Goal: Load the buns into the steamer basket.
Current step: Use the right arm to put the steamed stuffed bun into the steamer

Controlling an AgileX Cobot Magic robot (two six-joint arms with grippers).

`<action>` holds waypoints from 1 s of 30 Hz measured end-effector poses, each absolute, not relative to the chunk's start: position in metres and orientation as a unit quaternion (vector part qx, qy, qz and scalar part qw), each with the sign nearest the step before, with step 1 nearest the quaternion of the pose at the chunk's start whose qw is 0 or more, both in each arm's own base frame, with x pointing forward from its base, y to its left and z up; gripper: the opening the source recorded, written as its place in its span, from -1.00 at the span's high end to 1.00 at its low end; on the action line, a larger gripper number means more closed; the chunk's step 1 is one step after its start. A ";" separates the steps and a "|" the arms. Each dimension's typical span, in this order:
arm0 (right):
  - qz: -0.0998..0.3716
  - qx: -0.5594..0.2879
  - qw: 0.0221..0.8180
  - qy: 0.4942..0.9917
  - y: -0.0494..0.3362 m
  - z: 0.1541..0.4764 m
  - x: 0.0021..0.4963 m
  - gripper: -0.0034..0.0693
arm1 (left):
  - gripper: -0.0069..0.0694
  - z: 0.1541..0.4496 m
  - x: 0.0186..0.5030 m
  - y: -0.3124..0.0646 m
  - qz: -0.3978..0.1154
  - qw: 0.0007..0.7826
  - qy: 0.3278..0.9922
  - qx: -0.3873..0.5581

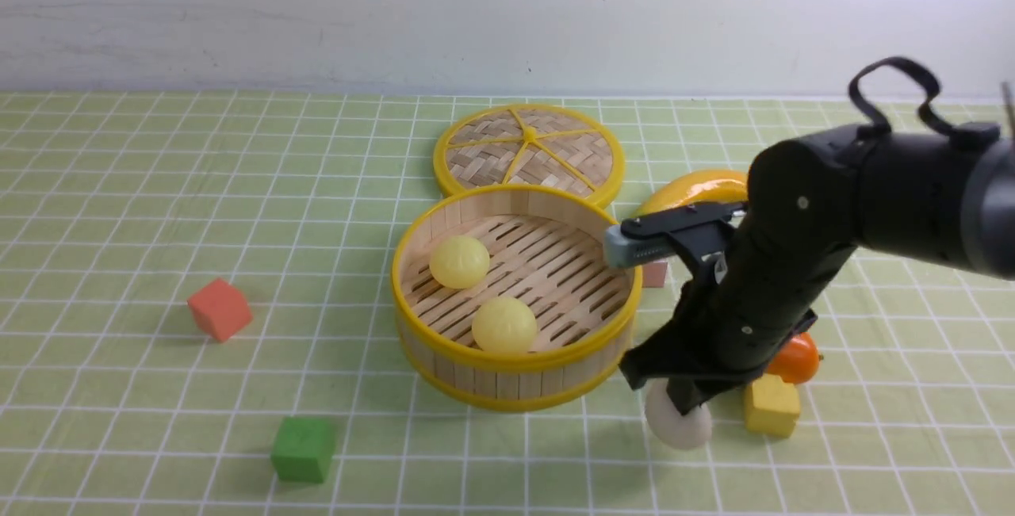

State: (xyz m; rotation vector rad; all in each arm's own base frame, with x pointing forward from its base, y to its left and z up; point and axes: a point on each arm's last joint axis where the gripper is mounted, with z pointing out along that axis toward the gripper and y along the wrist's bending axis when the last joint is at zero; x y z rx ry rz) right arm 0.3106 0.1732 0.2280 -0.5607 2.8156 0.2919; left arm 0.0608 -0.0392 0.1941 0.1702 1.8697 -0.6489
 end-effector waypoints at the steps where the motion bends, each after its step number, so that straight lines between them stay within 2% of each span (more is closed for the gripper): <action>1: 0.105 -0.195 0.135 0.966 0.174 0.233 0.311 0.89 | 0.82 0.194 0.061 -0.039 -0.274 0.546 0.789 0.072; 3: 0.134 -0.201 0.183 0.953 0.178 0.261 0.312 0.89 | 0.82 0.194 0.061 -0.039 -0.274 0.546 0.789 0.072; 4: 0.135 -0.202 0.186 0.952 0.178 0.263 0.312 0.89 | 0.82 0.194 0.061 -0.039 -0.274 0.546 0.789 0.072; 5: 0.146 -0.206 0.222 0.942 0.181 0.274 0.318 0.89 | 0.82 0.194 0.061 -0.039 -0.274 0.546 0.789 0.072; 8: 0.153 -0.209 0.279 0.925 0.188 0.281 0.333 0.89 | 0.82 0.194 0.061 -0.039 -0.274 0.546 0.789 0.072; 12: 0.153 -0.199 0.342 0.905 0.203 0.265 0.369 0.86 | 0.82 0.194 0.061 -0.039 -0.274 0.546 0.789 0.072; 17: 0.131 -0.209 0.338 0.908 0.214 0.221 0.398 0.71 | 0.82 0.194 0.061 -0.039 -0.274 0.546 0.789 0.072; 21: 0.123 -0.214 0.324 0.914 0.216 0.203 0.403 0.39 | 0.82 0.194 0.061 -0.039 -0.274 0.546 0.789 0.072; 24: 0.124 -0.216 0.324 0.913 0.219 0.204 0.403 -0.10 | 0.82 0.194 0.061 -0.039 -0.274 0.546 0.789 0.072; 26: 0.126 -0.218 0.323 0.912 0.219 0.214 0.398 -0.38 | 0.82 0.194 0.061 -0.039 -0.274 0.546 0.789 0.072; 27: 0.126 -0.218 0.324 0.912 0.218 0.215 0.398 -0.40 | 0.82 0.194 0.061 -0.039 -0.274 0.546 0.789 0.072; 28: 0.129 -0.221 0.324 0.911 0.216 0.233 0.391 -0.58 | 0.82 0.194 0.061 -0.039 -0.274 0.546 0.789 0.072; 30: 0.135 -0.222 0.321 0.911 0.209 0.263 0.376 -0.69 | 0.82 0.194 0.061 -0.039 -0.274 0.546 0.789 0.072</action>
